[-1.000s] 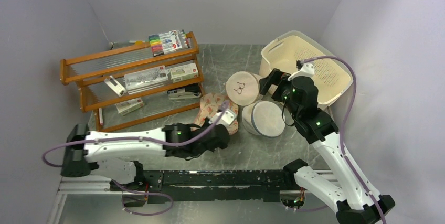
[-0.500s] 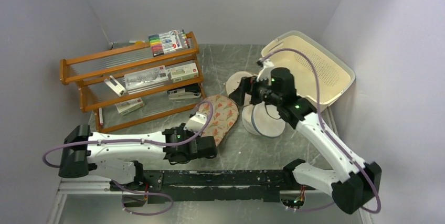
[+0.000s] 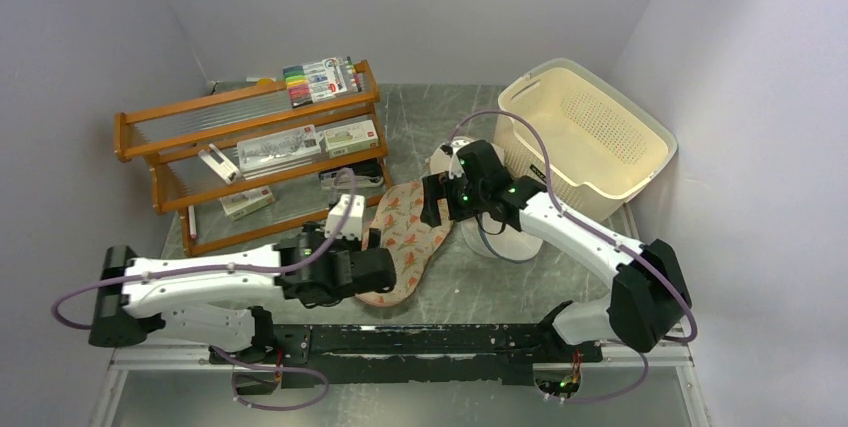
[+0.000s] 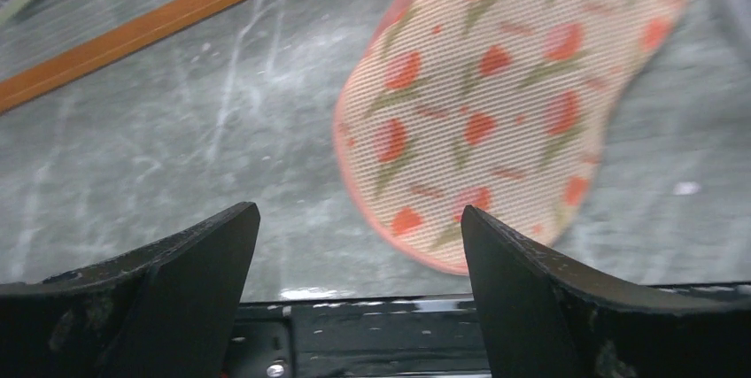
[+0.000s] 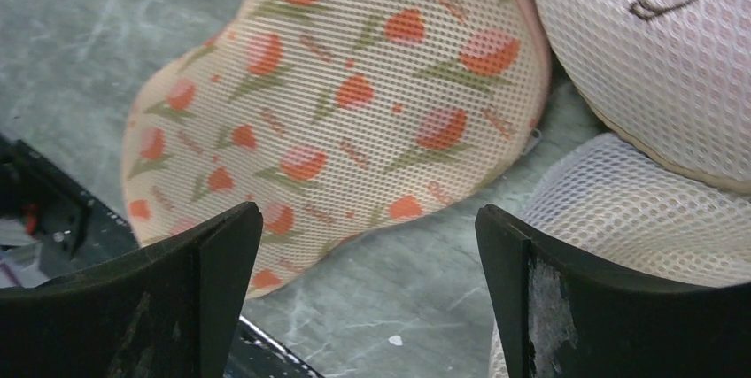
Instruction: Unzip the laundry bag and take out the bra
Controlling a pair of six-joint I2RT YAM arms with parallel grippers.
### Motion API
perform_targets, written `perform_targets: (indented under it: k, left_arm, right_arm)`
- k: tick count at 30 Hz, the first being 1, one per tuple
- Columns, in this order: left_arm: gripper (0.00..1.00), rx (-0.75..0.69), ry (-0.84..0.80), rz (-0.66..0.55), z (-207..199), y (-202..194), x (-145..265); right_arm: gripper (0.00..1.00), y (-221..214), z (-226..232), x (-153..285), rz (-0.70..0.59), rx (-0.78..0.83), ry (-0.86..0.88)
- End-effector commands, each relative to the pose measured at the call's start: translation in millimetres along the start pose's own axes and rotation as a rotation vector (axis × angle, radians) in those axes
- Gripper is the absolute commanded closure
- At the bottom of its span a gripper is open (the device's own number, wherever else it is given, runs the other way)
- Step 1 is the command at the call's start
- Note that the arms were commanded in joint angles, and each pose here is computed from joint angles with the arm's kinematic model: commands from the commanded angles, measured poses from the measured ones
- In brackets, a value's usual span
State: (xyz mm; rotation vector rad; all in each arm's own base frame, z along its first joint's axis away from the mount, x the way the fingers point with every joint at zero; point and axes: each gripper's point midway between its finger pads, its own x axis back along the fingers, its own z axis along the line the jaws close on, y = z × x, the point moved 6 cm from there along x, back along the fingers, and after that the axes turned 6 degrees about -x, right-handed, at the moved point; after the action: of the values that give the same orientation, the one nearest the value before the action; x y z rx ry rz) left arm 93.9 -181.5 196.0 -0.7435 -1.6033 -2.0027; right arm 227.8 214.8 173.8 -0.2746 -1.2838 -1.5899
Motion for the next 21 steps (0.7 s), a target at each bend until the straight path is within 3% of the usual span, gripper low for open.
perform_targets:
  k: [1,5,12,21]
  left_arm:
    - [0.01,0.125,-0.195,-0.133,-14.6,31.6,14.3]
    - [0.01,0.195,-0.325,-0.212,-19.2,46.9,24.0]
    - [0.01,0.196,-0.312,-0.269,-9.0,63.6,34.1]
    - [0.01,0.217,-0.294,-0.279,2.7,67.0,38.8]
  right_arm:
    - [0.10,7.1,-7.0,-2.8,-0.012,0.009,-0.087]
    - [0.19,-4.9,-6.7,-16.7,0.052,0.005,-0.086]
    - [0.35,-46.7,24.2,-41.5,0.161,-0.037,0.069]
    - [0.38,-78.6,92.4,-66.9,0.238,-0.132,0.378]
